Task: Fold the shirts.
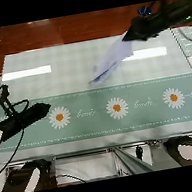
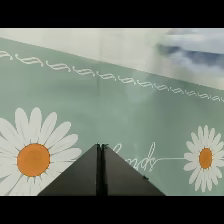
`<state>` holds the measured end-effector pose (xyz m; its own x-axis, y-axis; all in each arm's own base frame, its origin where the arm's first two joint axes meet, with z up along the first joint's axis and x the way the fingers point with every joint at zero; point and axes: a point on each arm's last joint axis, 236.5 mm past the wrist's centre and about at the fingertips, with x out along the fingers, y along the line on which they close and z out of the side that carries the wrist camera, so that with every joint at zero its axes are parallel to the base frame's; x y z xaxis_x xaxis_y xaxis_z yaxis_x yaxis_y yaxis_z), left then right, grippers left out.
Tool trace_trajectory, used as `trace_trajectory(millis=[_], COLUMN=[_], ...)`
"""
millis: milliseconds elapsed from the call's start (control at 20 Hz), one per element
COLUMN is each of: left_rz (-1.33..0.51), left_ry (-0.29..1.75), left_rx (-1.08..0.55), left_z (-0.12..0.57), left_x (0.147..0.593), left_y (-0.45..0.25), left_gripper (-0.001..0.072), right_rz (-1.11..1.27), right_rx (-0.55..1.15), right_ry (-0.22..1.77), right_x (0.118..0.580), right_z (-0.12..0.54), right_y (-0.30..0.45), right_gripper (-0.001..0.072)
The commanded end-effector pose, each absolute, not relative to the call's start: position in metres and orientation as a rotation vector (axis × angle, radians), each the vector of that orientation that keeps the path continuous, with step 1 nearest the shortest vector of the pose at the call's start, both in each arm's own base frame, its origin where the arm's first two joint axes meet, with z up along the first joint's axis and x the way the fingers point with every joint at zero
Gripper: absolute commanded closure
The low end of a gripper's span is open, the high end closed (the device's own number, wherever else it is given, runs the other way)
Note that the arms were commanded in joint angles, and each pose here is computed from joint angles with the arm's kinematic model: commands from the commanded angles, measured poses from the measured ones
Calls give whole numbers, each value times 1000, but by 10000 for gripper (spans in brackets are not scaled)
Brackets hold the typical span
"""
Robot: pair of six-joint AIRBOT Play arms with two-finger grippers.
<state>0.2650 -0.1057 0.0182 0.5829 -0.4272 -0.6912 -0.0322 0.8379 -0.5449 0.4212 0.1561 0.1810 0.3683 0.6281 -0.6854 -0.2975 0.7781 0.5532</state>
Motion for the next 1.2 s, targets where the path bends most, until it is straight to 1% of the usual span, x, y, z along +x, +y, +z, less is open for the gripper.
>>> trace_trajectory(millis=[0, 150, 350, 500, 650, 850, 1000, 1050, 1100, 1150], left_rz=[-249, -250, -253, -260, -260, -261, -261, -262, -266, -271], left_ry=[943, 948, 948, 948, 948, 950, 952, 952, 950, 948], left_rx=[-546, -546, -553, -571, -571, -571, -571, -570, -562, -551], left_z=[16, 16, 17, 18, 18, 18, 18, 18, 18, 18], left_x=[262, 261, 261, 261, 261, 261, 260, 260, 260, 260], left_y=[-107, -107, -109, -111, -111, -112, -112, -112, -112, -112], left_gripper=[690, 690, 690, 690, 690, 690, 690, 690, 690, 690], right_rz=[447, 269, 8, -183, -390, -766, -983, -1062, -1117, -1118], right_rx=[386, 497, 578, 593, 618, 703, 750, 756, 753, 745], right_ry=[1038, 997, 984, 1103, 1118, 1273, 1372, 1375, 1357, 1347], right_x=[407, 392, 344, 288, 242, 140, 77, 64, 59, 62], right_z=[212, 230, 240, 225, 212, 151, 107, 94, 85, 80], right_y=[83, 13, -71, -114, -144, -172, -165, -167, -173, -178], right_gripper=[686, 686, 686, 686, 687, 686, 685, 664, 551, 389])
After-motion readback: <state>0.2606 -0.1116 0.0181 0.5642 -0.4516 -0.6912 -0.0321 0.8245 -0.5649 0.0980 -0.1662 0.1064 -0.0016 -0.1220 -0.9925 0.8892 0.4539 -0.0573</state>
